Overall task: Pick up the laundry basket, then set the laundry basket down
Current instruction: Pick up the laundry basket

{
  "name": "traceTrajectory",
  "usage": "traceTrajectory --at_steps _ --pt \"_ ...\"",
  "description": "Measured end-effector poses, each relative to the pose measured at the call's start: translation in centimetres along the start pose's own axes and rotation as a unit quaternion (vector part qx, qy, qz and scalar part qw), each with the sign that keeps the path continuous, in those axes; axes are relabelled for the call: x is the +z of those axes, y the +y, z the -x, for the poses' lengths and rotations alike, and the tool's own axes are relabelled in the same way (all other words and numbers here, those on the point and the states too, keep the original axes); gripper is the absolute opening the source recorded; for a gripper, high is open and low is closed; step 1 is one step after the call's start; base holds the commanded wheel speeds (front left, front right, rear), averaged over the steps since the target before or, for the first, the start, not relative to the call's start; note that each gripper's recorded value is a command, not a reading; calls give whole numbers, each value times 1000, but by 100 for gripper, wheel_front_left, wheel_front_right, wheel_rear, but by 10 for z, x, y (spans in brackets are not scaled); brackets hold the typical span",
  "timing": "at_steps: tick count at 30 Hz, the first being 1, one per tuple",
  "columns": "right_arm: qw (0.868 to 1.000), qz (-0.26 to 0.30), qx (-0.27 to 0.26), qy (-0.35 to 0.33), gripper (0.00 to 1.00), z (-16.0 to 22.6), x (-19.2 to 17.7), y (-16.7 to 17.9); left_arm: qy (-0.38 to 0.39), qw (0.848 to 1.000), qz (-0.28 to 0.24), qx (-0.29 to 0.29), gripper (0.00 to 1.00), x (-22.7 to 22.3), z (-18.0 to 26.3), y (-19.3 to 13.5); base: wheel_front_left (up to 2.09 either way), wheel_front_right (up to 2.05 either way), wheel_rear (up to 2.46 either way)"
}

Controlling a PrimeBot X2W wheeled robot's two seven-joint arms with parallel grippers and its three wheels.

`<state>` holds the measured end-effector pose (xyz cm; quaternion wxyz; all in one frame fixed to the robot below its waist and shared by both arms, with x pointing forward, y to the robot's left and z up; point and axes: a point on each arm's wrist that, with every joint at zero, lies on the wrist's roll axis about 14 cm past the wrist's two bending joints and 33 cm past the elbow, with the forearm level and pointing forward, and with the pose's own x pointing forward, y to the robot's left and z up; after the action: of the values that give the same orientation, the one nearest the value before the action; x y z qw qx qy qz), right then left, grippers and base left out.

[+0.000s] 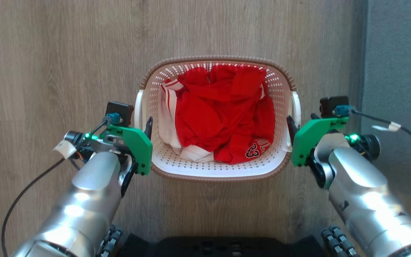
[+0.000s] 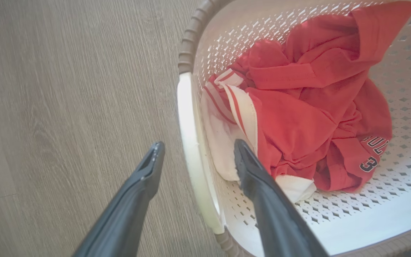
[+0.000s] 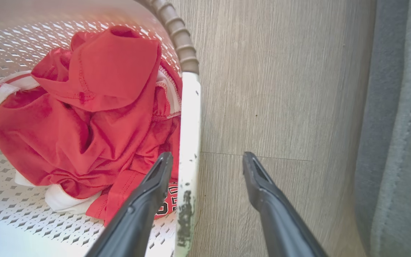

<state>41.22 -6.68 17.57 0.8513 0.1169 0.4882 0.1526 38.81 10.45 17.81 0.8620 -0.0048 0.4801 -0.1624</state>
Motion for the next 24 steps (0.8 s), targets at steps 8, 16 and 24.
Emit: traceTrajectory --at_steps 8,16,24 --pt "1000 6 2 21 100 -12 -2 -4 33 999 -8 -10 100 -10 -9 -1 0 0 0" --pt "997 -4 10 72 100 -21 -25 -2 65 997 -30 -27 100 -18 -20 -3 0 0 0" --pt "998 8 15 68 100 -37 -14 -2 83 995 -40 -39 100 -23 -28 -5 0 0 0"
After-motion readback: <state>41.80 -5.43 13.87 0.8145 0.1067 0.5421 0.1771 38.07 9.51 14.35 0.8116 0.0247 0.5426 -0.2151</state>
